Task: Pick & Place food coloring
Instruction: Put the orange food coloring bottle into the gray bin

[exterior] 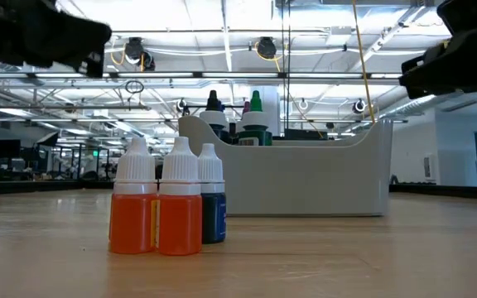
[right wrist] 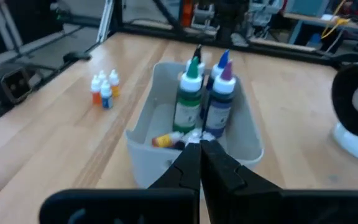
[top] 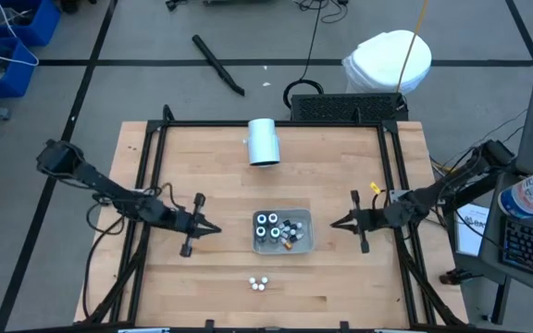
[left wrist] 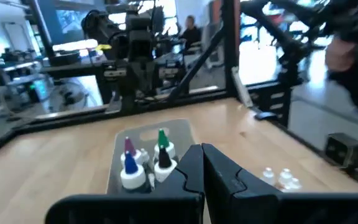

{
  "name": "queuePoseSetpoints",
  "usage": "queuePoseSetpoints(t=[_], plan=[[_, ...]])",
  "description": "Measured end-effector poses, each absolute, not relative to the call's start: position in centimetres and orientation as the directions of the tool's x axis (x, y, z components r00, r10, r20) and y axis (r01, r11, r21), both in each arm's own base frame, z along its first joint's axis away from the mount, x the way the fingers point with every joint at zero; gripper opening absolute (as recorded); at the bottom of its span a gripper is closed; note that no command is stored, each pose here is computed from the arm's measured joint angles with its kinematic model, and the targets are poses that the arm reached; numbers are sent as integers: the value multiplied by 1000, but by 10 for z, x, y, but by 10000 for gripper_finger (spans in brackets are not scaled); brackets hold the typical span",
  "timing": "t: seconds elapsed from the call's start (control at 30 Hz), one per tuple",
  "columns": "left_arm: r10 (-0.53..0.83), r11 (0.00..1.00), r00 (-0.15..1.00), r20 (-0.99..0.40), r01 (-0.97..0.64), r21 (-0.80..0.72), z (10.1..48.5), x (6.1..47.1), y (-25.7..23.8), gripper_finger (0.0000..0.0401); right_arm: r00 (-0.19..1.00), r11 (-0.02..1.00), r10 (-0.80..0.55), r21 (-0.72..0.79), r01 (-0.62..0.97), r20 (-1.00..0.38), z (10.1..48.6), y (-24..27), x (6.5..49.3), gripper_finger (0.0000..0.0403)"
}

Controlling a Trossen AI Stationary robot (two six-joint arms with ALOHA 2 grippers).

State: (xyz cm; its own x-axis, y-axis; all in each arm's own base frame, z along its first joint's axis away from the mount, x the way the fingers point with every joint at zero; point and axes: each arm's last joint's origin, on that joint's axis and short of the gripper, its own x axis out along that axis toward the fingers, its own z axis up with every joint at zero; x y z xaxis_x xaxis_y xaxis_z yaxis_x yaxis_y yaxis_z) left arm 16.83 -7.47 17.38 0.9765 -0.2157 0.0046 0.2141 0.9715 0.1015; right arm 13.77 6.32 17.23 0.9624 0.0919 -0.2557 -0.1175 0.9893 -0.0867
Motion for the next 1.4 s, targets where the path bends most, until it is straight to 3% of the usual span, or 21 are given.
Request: queuePoseSetpoints(t=[0.17,0.43,0.67,0.93,1.1,1.4], plan=[[-271,937,962,-38,273,219,182,196,-106,4,975,993,69,-83,-88,-210,176,63,140,0],[-228,950,943,-243,270,159,155,229,-135,6,971,994,89,-43,-101,-223,175,66,139,0],[-283,948,928,-240,309,74,159,243,-146,47,975,994,92,-34,-101,-203,177,66,140,0],[-249,938,898,-363,317,139,130,253,-162,117,975,993,91,-51,-104,-203,177,66,140,0],[-338,900,856,-391,416,131,123,256,-171,164,975,992,91,-62,-106,-202,177,66,140,0],[-342,904,832,-437,419,90,122,263,-169,190,975,992,91,-72,-108,-203,177,66,140,0]])
